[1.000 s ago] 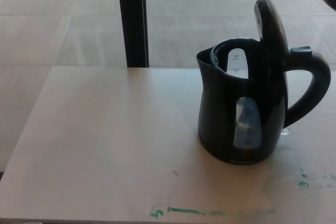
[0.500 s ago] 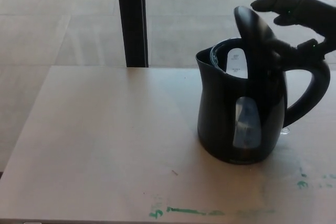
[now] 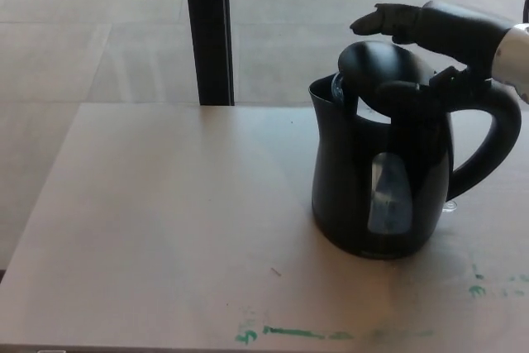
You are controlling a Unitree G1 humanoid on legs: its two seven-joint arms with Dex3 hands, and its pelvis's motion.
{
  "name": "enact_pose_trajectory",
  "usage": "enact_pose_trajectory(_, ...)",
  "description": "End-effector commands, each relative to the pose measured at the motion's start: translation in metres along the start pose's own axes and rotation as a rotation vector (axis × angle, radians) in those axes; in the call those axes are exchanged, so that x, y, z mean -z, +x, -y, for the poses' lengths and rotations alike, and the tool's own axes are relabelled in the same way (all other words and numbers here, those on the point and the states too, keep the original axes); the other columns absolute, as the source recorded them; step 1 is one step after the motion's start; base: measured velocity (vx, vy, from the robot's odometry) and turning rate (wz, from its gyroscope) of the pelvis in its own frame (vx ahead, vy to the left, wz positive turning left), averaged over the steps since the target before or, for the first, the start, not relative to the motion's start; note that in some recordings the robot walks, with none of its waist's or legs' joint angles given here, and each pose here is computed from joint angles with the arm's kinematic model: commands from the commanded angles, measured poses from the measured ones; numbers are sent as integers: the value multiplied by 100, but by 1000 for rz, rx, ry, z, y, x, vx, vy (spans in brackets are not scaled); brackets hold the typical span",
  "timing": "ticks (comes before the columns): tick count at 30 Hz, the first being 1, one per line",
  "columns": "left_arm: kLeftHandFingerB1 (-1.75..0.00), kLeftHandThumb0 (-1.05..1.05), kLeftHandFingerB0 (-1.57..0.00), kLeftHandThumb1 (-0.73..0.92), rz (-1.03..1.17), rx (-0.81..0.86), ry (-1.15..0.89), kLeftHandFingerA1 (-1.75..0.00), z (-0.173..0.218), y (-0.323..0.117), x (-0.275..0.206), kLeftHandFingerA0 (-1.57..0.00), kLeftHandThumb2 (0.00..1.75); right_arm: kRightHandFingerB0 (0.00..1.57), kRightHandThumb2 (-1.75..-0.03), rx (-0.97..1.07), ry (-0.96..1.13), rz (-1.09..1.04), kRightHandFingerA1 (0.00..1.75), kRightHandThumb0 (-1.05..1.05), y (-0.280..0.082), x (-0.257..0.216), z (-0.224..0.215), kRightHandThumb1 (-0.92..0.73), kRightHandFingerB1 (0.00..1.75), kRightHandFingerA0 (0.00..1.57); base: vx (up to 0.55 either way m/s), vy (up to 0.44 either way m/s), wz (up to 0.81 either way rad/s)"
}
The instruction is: The robot uses its right hand to push down on the lid of a kettle kept in the middle of the desk to close it
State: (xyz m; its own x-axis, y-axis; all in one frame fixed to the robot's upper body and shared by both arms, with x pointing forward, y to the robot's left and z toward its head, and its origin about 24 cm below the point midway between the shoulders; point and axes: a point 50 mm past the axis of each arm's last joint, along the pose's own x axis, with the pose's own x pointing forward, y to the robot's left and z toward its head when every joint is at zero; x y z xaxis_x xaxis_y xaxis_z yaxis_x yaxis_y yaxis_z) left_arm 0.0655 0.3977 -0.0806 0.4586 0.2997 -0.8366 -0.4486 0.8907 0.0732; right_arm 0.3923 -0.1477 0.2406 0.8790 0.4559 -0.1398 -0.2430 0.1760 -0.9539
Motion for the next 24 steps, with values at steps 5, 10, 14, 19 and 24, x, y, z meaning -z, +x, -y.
enact_pose_trajectory(5,-49,-67,-30,54,0,-17,-2,-63,-9,-4,-5,-48,92,13,-65,-100,-217,-2,42,-91,8,-23,-4,-77,33,13,0,0,0)
enact_pose_trajectory(10,-50,-66,-34,52,-12,-41,-9,-62,-9,-3,-3,-50,89,16,-65,-123,-213,7,42,-90,8,-22,-16,-78,32,17,0,0,0)
enact_pose_trajectory(14,-36,-64,-37,66,3,-29,2,-54,-9,-4,-6,-54,60,16,-65,-174,-237,-9,42,-90,6,-16,-34,-78,32,17,0,0,0)
enact_pose_trajectory(19,-49,-65,-31,52,4,-32,-18,-63,-11,-5,-6,-49,90,18,-64,-200,-223,-22,41,-88,4,-6,-52,-78,30,19,0,0,0)
enact_pose_trajectory(24,-50,-66,-34,51,19,-16,-15,-64,-13,-6,-9,-50,89,16,-64,-243,-173,-61,45,-88,4,7,-84,-79,31,15,0,0,0)
